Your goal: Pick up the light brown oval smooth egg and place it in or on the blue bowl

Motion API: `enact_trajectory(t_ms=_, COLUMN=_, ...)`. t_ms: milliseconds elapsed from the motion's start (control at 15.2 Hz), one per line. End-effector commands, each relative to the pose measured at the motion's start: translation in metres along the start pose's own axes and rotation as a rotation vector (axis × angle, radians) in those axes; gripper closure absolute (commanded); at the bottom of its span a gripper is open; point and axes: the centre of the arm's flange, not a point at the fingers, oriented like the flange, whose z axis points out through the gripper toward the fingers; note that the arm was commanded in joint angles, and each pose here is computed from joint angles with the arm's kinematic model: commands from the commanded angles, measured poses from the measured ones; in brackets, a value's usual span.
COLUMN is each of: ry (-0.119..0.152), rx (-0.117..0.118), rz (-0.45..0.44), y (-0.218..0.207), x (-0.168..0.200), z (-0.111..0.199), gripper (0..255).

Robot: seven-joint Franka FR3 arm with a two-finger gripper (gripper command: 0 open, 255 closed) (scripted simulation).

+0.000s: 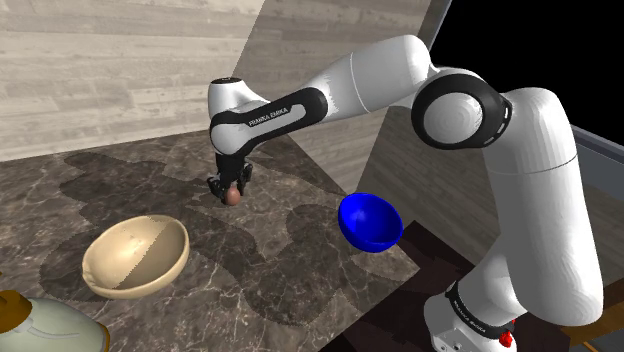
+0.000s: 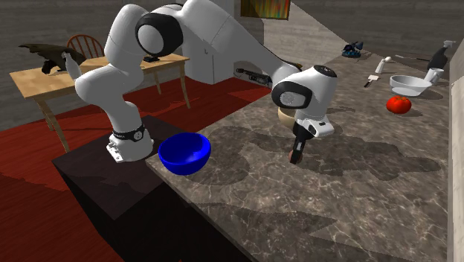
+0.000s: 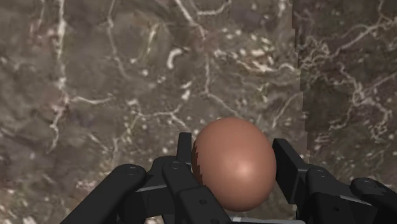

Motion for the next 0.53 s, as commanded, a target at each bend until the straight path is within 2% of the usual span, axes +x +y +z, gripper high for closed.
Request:
enact_trajectory(t_ms=0, ry=0.0, rx=0.0, rz=0.0, y=0.0, x=0.0, z=0.0, gripper=255)
enact_trajectory(t_ms=462, ry=0.0, rx=0.0, rz=0.0, y=-0.002, x=-0.003, z=-0.031, gripper=255)
